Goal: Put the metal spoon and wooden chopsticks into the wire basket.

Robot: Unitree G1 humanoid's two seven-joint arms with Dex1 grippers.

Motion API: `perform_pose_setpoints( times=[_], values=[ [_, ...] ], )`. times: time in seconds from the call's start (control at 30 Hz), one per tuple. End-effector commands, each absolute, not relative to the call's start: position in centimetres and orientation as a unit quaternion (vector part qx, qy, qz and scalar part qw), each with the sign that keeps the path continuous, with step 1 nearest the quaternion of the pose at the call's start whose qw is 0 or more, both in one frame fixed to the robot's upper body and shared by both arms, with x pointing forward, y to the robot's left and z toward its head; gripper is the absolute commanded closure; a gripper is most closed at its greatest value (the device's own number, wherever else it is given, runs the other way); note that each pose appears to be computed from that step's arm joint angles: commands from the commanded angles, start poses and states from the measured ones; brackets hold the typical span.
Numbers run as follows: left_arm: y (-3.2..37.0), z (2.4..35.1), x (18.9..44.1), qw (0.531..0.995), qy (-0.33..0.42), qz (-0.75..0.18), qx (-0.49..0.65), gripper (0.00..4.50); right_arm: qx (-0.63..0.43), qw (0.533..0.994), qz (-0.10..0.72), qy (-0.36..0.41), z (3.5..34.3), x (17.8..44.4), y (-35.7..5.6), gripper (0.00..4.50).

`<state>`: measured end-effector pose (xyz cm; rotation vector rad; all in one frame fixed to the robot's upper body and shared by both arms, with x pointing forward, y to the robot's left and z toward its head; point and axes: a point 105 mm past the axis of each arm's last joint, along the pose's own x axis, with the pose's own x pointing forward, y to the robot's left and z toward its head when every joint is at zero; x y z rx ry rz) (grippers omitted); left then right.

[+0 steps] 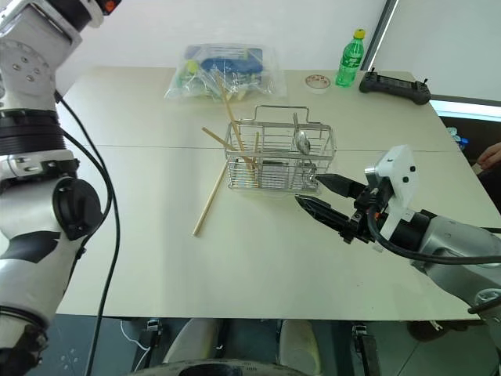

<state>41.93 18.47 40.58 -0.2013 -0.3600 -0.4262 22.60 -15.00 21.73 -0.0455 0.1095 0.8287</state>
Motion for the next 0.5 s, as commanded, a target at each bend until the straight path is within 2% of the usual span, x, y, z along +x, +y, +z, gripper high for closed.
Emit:
perform_pose_setpoints(
  times=[0.03,0.13,0.2,0.33,0.5],
  values=[
    [20.2,36.2,43.9,0.989,-0.039,-0.124,-0.073,0.03,-0.023,0.912,0.408,0.031,22.3,22.7,-14.7,1.52],
    [20.2,29.7,44.2,0.986,0.120,-0.104,-0.045,0.03,-0.020,0.911,0.411,0.030,22.2,22.8,-14.5,1.52],
    [19.7,26.7,43.8,0.976,0.184,-0.111,-0.017,0.03,-0.018,0.910,0.413,0.031,22.0,22.9,-14.4,1.52],
    [18.5,22.9,42.7,0.956,0.267,-0.121,0.008,0.03,-0.013,0.909,0.416,0.032,21.8,22.9,-14.1,1.52],
    [16.3,20.1,41.3,0.933,0.314,-0.163,0.066,0.03,-0.005,0.909,0.416,0.034,21.5,22.9,-13.9,1.52]
  ],
)
